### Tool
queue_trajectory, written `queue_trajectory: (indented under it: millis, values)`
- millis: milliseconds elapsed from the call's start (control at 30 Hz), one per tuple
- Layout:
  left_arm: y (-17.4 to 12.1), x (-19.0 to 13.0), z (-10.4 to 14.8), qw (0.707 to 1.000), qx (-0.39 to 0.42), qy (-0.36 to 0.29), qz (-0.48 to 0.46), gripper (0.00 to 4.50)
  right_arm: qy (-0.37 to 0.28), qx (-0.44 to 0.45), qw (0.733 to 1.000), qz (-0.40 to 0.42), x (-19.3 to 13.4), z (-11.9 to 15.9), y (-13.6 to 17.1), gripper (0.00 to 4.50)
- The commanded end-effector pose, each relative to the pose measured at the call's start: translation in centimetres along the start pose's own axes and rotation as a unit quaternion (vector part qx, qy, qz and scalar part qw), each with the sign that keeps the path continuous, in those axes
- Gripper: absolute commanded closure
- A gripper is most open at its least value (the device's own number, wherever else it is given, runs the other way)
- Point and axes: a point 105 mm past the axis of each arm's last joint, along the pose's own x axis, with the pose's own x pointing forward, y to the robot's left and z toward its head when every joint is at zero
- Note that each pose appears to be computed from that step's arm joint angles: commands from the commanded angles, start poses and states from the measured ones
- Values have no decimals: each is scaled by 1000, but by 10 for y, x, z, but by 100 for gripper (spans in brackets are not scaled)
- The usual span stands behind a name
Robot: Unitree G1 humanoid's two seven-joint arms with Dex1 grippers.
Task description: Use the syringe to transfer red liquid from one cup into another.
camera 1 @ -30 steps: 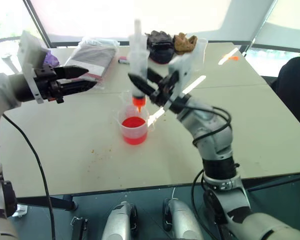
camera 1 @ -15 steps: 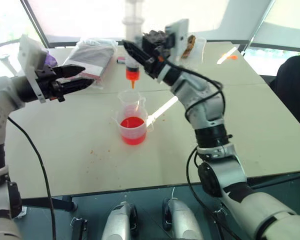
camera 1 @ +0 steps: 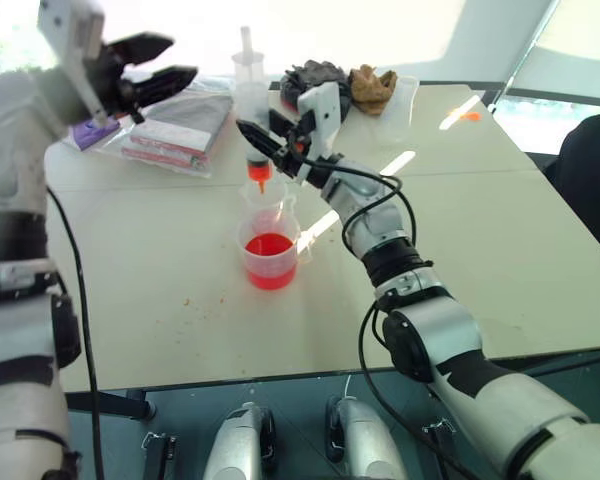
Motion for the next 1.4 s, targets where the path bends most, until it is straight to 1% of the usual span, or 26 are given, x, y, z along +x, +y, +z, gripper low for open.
queue_trajectory:
  millis: [33, 233, 567, 1067, 1233, 1400]
  values:
    - [5, 15, 9, 999, 36, -11, -10, 192, -29, -22, 999, 6, 9, 20, 2, 303]
    - [8, 27, 12, 998, 49, -23, -12, 192, -26, -26, 999, 5, 11, 16, 3, 303]
    - [12, 22, 7, 998, 58, -8, -18, 192, -30, -24, 999, 8, 10, 16, 5, 303]
    - [9, 35, 2, 998, 59, -6, -13, 192, -22, -29, 999, 21, 10, 8, 14, 303]
    - [3, 44, -9, 997, 79, 17, -22, 192, -7, -60, 998, 27, 8, 2, 14, 303]
    - [-9, 46, -17, 995, 63, 25, -70, 192, -8, -70, 997, 24, 10, 4, 13, 303]
